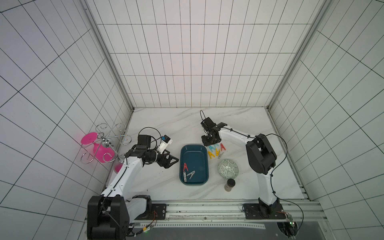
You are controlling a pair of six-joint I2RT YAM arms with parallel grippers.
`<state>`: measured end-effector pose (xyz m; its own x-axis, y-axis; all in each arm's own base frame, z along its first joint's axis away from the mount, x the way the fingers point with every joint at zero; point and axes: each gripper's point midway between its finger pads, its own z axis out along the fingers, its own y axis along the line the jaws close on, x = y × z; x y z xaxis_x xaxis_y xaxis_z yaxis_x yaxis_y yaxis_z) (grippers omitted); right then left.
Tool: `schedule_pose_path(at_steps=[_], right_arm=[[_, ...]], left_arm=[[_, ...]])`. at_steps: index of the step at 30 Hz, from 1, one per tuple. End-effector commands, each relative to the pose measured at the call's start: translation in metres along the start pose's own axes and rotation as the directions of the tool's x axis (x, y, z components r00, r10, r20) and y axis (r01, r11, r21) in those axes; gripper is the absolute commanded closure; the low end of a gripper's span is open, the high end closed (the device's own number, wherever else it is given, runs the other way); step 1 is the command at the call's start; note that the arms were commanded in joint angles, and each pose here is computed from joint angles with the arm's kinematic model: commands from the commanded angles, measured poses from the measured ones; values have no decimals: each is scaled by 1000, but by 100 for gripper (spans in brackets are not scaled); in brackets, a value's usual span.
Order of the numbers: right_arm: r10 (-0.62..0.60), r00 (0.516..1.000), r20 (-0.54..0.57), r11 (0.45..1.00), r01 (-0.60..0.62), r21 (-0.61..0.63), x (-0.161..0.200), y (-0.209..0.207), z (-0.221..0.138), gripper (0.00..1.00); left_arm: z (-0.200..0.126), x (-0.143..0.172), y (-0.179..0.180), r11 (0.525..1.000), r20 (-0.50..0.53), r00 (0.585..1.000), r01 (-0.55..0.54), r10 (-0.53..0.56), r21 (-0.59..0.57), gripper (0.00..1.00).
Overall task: Take the clothespins out of the storage box
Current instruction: Place the clothespin at the center of the board.
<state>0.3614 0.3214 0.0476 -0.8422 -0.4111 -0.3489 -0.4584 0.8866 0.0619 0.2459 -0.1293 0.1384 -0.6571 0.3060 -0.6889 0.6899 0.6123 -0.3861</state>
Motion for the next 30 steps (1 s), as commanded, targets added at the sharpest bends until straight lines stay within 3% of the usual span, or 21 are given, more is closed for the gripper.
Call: schedule_pose_path(at_steps=[1, 8, 12, 17, 23, 30], right_arm=[[20, 1000, 13, 1000, -20, -7, -11, 0, 1, 75], [15, 999, 38, 1000, -14, -10, -14, -2, -12, 69], [9, 997, 75, 1000, -7, -29, -18, 0, -34, 62], [-15, 991, 130, 998, 22, -54, -15, 10, -71, 62], [-63, 989, 136, 995, 73, -71, 9, 40, -101, 63], [-162, 982, 102, 976, 174, -127, 49, 98, -106, 64]], left_arm=[[4, 1, -4, 999, -10, 999, -37, 37, 12, 5], [13, 5, -8, 996, -71, 993, -93, 92, -6, 6], [13, 3, -8, 994, -79, 992, -104, 102, -15, 6], [13, 2, -7, 995, -74, 993, -95, 93, -26, 6], [12, -4, -1, 994, -65, 994, -90, 86, -57, 6], [12, 0, 2, 993, -71, 994, -86, 80, -79, 6]])
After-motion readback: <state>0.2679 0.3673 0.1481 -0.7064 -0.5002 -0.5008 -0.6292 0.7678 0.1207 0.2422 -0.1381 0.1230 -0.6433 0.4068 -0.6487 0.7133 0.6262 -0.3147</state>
